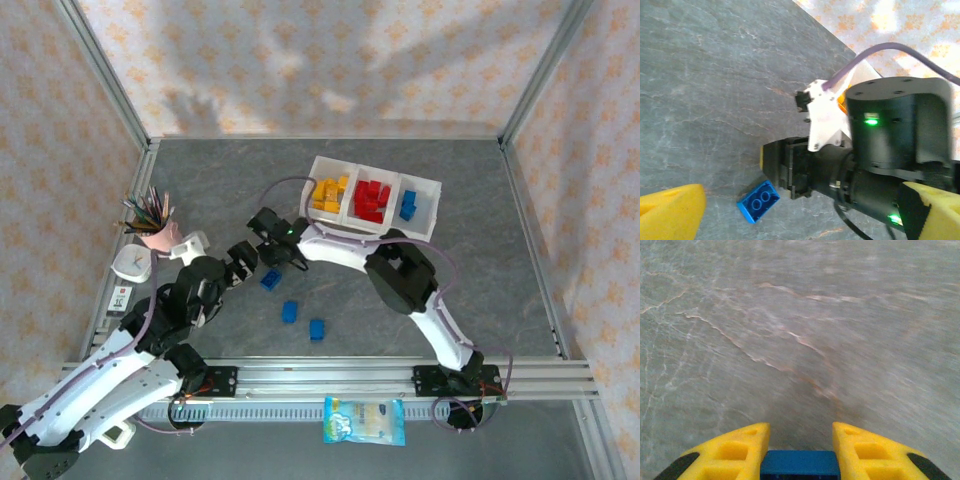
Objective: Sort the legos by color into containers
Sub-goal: Pick up the lego from the center of the table, then place the lego in the container.
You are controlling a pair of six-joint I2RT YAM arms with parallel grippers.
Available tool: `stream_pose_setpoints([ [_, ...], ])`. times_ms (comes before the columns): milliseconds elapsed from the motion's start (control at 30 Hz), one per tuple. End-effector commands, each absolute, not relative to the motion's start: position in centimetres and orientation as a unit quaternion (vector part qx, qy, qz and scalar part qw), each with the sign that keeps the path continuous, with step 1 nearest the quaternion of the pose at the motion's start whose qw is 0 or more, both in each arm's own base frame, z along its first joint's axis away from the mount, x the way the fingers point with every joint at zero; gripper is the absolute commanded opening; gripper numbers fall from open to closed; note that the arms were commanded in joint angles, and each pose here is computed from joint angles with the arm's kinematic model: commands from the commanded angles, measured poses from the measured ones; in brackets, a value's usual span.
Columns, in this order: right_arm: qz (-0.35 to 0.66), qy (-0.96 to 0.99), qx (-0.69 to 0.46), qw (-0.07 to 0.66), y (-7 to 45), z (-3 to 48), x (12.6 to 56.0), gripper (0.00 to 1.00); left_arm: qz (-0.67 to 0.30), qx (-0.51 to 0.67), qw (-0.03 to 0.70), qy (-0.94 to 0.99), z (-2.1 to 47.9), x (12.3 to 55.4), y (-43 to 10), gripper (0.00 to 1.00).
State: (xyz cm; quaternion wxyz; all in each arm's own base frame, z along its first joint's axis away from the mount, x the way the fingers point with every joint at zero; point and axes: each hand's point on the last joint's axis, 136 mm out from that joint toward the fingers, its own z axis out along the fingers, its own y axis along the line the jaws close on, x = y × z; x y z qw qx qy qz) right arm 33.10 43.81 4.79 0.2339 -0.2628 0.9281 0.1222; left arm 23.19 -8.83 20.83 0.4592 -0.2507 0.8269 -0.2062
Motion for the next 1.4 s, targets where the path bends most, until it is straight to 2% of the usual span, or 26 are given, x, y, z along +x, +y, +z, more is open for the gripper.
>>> stream_pose_setpoints([
  [0,0.156,0.928,-0.185,0.285,40.6,11.9,35.4,0.25,-0.241,-0.214,0.476,0.818,23.3,24.5,-10.9,0.99],
  [333,0.113,0.934,0.012,0.338,24.7,16.4,39.6,0.25,-0.290,-0.100,0.458,0.834,24.7,28.8,-19.0,0.99],
  [467,0.077,0.932,0.096,0.341,17.0,15.8,41.3,0.25,-0.316,-0.064,0.451,0.832,24.8,30.0,-22.5,0.99],
  [633,0.023,0.924,0.165,0.343,10.3,14.3,43.2,0.25,-0.335,-0.033,0.438,0.834,23.9,31.2,-25.7,0.99],
  [900,-0.043,0.913,0.220,0.341,4.5,12.0,46.1,0.26,-0.339,-0.017,0.434,0.834,23.8,32.8,-27.8,0.99],
  [1000,-0.058,0.914,0.226,0.332,3.6,11.3,47.3,0.29,-0.335,-0.017,0.436,0.835,23.7,33.0,-27.8,0.99],
  [1200,-0.067,0.914,0.220,0.334,3.5,11.5,48.6,0.49,-0.328,-0.017,0.438,0.837,23.9,33.1,-27.7,0.99],
  [1367,-0.041,0.915,0.211,0.340,4.4,12.6,48.6,0.59,-0.321,-0.021,0.447,0.835,24.3,33.1,-27.2,0.99],
])
